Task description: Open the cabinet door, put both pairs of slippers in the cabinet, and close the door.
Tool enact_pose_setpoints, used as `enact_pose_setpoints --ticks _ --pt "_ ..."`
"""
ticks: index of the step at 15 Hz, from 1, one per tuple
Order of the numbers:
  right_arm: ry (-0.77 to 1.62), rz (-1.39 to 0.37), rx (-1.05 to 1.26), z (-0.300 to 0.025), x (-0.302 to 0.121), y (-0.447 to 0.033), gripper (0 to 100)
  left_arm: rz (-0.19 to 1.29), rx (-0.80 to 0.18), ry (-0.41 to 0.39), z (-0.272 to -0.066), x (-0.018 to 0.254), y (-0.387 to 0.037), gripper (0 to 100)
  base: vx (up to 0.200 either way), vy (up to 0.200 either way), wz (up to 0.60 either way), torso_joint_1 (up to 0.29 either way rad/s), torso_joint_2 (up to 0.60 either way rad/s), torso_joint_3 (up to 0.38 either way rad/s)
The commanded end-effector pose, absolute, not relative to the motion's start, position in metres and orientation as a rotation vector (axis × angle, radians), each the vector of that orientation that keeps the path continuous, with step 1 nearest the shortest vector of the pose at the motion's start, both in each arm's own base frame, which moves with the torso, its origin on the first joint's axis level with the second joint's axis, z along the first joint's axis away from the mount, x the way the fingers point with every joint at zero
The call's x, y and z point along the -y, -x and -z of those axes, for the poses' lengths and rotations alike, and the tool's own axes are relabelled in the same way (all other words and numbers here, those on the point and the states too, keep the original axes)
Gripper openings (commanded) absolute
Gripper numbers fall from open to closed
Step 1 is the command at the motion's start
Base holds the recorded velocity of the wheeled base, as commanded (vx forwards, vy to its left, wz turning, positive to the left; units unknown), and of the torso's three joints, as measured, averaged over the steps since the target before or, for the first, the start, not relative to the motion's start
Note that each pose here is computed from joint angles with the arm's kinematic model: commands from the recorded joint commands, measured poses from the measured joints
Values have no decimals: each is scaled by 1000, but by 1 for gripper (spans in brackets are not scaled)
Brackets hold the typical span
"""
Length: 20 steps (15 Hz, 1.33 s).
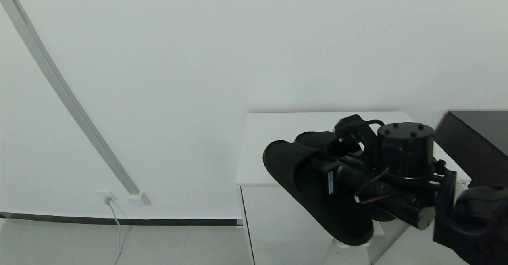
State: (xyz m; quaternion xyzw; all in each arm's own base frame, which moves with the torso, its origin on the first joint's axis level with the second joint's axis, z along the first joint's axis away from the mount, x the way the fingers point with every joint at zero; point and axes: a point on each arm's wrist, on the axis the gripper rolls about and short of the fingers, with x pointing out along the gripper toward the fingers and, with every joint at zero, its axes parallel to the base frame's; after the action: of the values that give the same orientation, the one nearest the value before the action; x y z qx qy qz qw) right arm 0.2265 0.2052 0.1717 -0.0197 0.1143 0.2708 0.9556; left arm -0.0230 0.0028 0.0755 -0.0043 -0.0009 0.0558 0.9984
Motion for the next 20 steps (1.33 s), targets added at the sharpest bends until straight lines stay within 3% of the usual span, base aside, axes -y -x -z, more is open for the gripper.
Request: enact_pose_setpoints --ticks 1,10,20 --pt "26 -610 -202 -185 -188 -189 0 -112 0 8 -75 -3 23 0 0 0 0 0 0 0" --pt "37 -639 -211 -182 -195 -183 0 -112 1 9 -75 -3 23 0 0 0 0 0 0 0" --pt "41 -641 -221 -179 -195 -182 0 -112 1 9 -75 -3 23 0 -200 0 0 2 3 4"
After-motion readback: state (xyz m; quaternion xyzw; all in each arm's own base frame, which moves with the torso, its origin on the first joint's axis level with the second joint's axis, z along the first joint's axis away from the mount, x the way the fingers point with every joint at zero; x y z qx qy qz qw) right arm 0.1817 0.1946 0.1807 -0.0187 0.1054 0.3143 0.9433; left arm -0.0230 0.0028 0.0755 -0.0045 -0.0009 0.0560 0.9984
